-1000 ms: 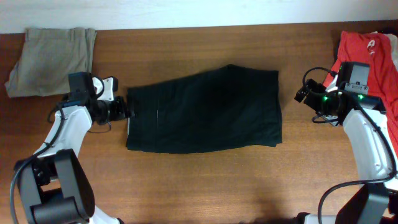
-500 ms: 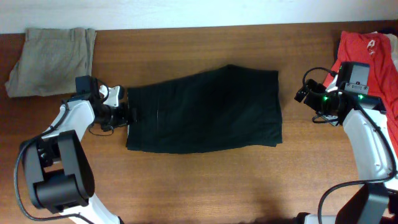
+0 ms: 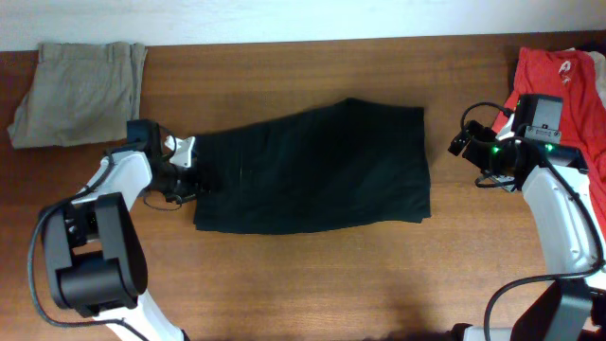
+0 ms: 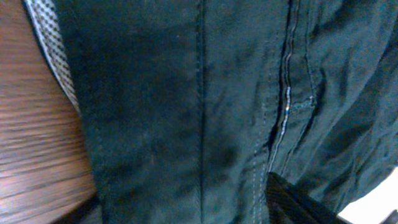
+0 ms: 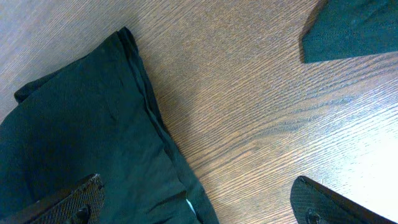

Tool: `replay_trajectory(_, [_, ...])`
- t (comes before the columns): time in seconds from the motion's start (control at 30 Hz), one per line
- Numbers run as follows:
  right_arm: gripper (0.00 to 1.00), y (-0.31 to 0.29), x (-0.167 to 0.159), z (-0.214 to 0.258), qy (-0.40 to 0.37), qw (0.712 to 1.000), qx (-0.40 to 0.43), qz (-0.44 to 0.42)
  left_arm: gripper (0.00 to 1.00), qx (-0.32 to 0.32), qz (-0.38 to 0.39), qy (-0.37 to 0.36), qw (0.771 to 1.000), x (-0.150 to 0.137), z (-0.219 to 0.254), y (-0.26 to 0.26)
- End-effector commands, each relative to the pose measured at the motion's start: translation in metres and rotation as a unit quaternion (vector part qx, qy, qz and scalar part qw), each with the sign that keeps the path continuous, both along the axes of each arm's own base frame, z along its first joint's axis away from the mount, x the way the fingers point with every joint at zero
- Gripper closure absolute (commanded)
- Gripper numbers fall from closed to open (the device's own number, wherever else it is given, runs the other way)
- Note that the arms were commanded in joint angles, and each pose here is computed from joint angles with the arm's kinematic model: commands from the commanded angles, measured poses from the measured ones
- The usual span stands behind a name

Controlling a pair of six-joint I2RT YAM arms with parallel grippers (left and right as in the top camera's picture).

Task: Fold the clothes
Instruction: 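Lift the left edge and fold it rightward over the shorts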

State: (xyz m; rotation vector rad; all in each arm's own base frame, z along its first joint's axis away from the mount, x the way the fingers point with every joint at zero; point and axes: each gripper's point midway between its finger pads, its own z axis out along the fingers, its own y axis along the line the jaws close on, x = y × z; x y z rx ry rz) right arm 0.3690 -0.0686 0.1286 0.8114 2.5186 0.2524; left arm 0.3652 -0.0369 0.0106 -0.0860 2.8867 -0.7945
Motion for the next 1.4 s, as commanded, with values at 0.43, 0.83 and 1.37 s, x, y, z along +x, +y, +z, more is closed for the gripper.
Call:
replay_trajectory(0.43, [0.02, -0.001, 0.002, 0.002, -0.003, 1.000, -0.003, 0.000, 0.99, 0.054, 0.089, 0.050, 0.993, 0.010, 0.009, 0.064])
replay_trajectory(0.83, [0.01, -0.001, 0.002, 0.002, -0.003, 1.000, -0.003, 0.000, 0.99, 0.132, 0.123, -0.050, 0.982, 0.050, 0.159, 0.099])
replay_trajectory(1.37, [0.01, -0.001, 0.002, 0.002, -0.003, 1.000, -0.003, 0.000, 0.99, 0.249, 0.111, -0.157, 0.949, 0.018, 0.252, 0.070])
